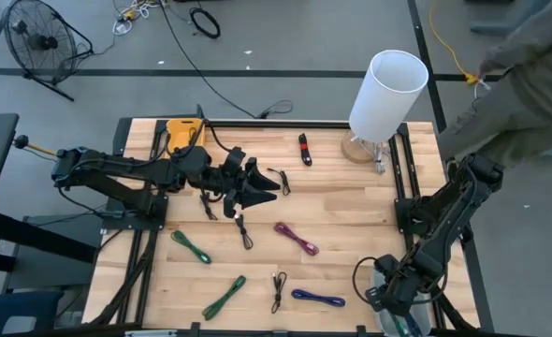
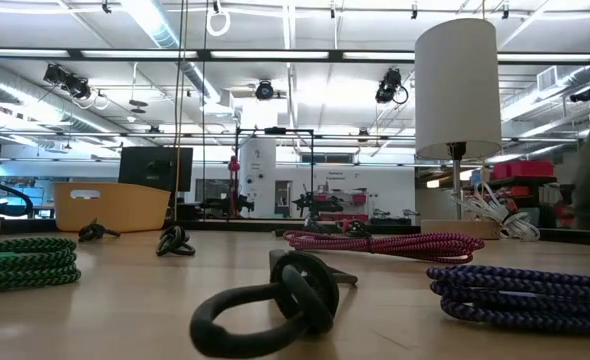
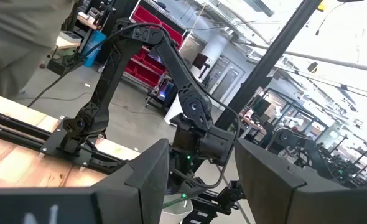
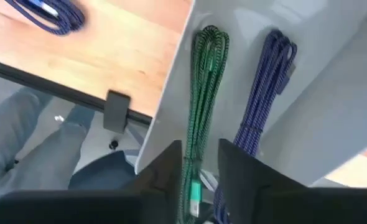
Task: Pick & Place USB Port
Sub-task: Put the green charger cable into the gray bin, then put the black charger cable into the yellow bin
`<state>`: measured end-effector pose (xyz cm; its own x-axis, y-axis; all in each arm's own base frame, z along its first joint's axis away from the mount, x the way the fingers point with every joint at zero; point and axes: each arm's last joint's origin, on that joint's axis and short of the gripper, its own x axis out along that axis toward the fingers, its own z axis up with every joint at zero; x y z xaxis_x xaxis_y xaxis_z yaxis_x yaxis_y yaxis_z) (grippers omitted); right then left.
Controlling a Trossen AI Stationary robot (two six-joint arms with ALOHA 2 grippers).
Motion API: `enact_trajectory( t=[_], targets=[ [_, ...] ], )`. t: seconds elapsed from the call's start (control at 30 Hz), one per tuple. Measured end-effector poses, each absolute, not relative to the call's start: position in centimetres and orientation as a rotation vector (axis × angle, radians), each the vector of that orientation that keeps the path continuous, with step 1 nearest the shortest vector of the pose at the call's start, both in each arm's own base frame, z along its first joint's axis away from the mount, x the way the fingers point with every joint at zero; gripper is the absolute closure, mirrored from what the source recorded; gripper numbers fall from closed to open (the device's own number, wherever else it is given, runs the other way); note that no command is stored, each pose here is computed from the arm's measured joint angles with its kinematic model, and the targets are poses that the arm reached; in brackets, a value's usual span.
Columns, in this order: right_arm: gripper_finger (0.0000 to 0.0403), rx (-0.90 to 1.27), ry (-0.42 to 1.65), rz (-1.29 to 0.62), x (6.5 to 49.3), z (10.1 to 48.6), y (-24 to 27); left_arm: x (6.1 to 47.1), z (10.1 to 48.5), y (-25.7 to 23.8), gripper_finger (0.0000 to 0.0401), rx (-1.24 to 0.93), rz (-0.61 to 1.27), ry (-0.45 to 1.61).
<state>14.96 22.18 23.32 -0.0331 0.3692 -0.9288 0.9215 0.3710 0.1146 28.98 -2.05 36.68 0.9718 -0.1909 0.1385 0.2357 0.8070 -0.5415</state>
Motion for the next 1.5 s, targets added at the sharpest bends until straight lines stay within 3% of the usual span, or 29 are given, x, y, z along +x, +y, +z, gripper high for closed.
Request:
enact_trajectory(
  t=[0.23,0.5,0.83,1.0,1.5],
  targets=[
    [0.0235,1.146,1.58,-0.728,14.8,23.2,21.7,29.0,36.7,-2.0,0.0213,-0.585,-0.228,-0.079],
    [0.0245,1.19,1.379,-0.625,15.3,25.4,19.7,29.0,36.7,-2.0,0.0213,-0.586,-0.226,-0.08],
    [0.0268,1.193,0.672,-0.365,16.3,31.7,14.2,29.0,36.7,-2.0,0.0213,-0.59,-0.225,-0.08],
    [0.0268,1.087,0.396,-0.38,17.8,33.7,11.2,29.0,36.7,-2.0,0.0213,-0.59,-0.225,-0.08],
    [0.0268,0.904,0.358,-0.681,25.1,31.6,0.0,29.0,36.7,-2.0,0.0213,-0.589,-0.225,-0.08]
  ],
)
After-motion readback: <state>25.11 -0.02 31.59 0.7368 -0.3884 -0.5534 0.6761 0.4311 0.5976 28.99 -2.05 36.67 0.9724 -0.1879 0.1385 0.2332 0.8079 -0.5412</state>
